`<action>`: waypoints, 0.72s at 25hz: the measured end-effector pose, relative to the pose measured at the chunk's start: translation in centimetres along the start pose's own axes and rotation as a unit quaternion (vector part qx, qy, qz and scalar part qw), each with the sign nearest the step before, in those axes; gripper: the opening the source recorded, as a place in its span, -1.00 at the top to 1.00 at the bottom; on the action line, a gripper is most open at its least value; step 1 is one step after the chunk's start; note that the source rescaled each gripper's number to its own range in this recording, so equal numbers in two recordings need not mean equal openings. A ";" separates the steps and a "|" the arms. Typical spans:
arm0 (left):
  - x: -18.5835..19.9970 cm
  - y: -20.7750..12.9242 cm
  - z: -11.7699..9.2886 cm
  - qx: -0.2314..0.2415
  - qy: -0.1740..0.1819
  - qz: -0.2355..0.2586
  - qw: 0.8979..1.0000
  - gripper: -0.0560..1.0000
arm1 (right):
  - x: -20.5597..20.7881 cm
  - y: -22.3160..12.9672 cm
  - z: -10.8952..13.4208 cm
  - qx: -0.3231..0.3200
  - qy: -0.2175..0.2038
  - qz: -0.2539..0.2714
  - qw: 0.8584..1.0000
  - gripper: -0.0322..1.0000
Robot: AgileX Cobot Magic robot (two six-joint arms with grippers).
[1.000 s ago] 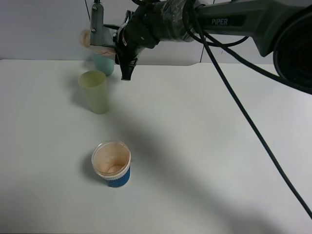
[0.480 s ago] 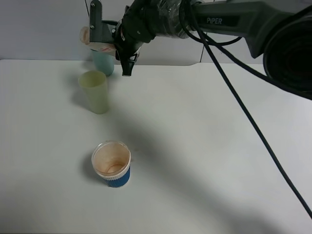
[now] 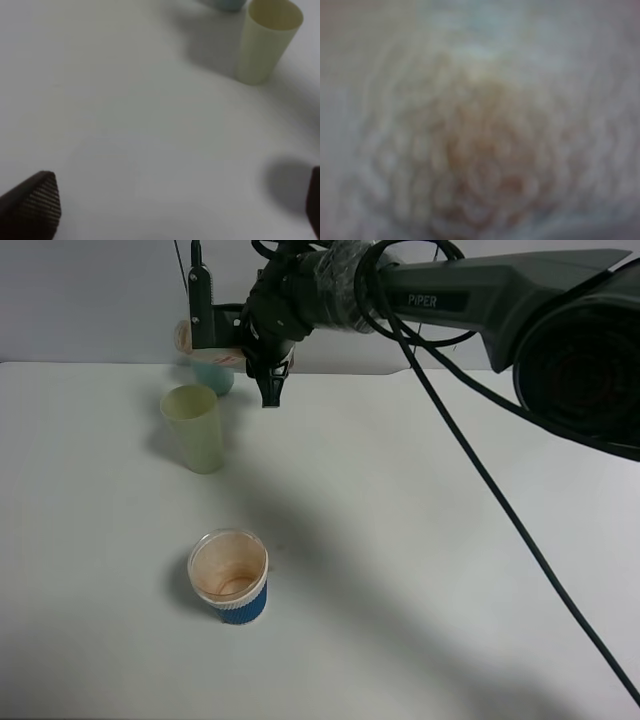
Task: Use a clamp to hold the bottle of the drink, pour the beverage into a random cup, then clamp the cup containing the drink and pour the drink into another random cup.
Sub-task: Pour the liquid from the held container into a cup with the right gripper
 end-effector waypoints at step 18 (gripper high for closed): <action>0.0 0.0 0.0 0.000 0.000 0.000 1.000 -0.95 | 0.8 1.7 0.7 0.072 -0.009 0.021 0.997 0.87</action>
Point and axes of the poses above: a point on each arm's last joint axis where the gripper is mounted, x pointing back along that axis away from the gripper, z along the wrist's bending axis when the last joint is at zero, y = z × x, the point moved 4 cm from there along -x, pointing out along that axis toward the gripper, and after that the axes turned 3 degrees about x, right-handed, at the moved point
